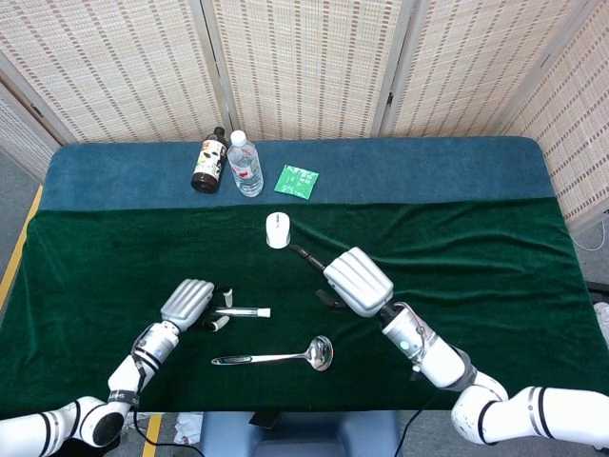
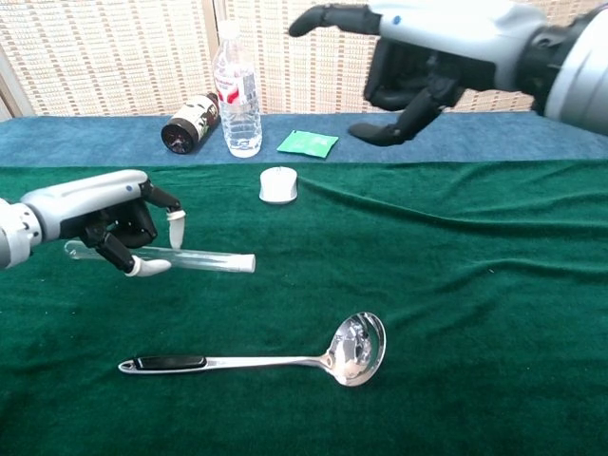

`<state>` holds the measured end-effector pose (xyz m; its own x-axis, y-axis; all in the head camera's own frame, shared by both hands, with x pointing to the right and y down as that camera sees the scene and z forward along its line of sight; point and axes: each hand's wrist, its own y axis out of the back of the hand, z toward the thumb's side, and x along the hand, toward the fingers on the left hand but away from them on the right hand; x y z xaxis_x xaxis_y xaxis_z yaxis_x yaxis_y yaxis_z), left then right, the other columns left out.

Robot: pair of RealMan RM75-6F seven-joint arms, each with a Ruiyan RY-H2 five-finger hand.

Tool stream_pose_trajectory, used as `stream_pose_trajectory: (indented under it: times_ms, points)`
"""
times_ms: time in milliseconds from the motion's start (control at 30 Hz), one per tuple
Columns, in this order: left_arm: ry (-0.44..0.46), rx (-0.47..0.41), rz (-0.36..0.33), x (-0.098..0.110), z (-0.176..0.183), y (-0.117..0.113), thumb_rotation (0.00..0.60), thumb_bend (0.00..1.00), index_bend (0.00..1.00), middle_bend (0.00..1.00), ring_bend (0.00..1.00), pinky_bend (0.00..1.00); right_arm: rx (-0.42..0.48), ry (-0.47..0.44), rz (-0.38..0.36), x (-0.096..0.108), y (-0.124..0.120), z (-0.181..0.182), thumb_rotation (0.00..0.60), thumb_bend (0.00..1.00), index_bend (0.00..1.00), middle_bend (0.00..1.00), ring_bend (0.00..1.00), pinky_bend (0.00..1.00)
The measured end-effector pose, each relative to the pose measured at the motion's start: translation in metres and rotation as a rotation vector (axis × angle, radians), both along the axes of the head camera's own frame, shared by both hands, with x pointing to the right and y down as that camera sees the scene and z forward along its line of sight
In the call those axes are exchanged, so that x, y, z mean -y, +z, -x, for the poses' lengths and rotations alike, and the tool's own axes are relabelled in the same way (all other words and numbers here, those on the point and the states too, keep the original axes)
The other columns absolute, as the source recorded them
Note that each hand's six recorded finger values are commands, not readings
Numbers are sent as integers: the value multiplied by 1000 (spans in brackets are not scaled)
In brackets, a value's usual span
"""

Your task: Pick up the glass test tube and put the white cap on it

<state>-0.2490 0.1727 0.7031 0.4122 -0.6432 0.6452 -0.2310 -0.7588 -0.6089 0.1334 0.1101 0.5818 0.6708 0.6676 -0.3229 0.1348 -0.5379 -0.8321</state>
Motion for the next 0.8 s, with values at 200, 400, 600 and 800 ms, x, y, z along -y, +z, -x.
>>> stream_pose_trajectory:
  times_ms: [200, 400, 600, 800]
  points:
    - [15, 50, -8, 0, -2, 18, 600, 552, 690, 978, 910, 881, -45, 41, 4, 2, 6, -23, 600, 433, 63, 974, 1000, 1000]
    - [20, 77, 9, -2, -3, 29, 600, 547, 601, 978, 903, 881, -70, 75, 13, 4, 11, -40, 600, 433, 63, 974, 1000, 1000]
    - [32, 89, 14, -4, -3, 28, 600, 544, 445, 978, 895, 881, -88, 99, 20, 6, 16, -51, 600, 434, 63, 973, 1000, 1000]
    - [36, 95, 17, -4, 3, 20, 600, 544, 346, 978, 882, 881, -136, 136, 15, 9, 19, -74, 600, 433, 62, 973, 1000, 1000]
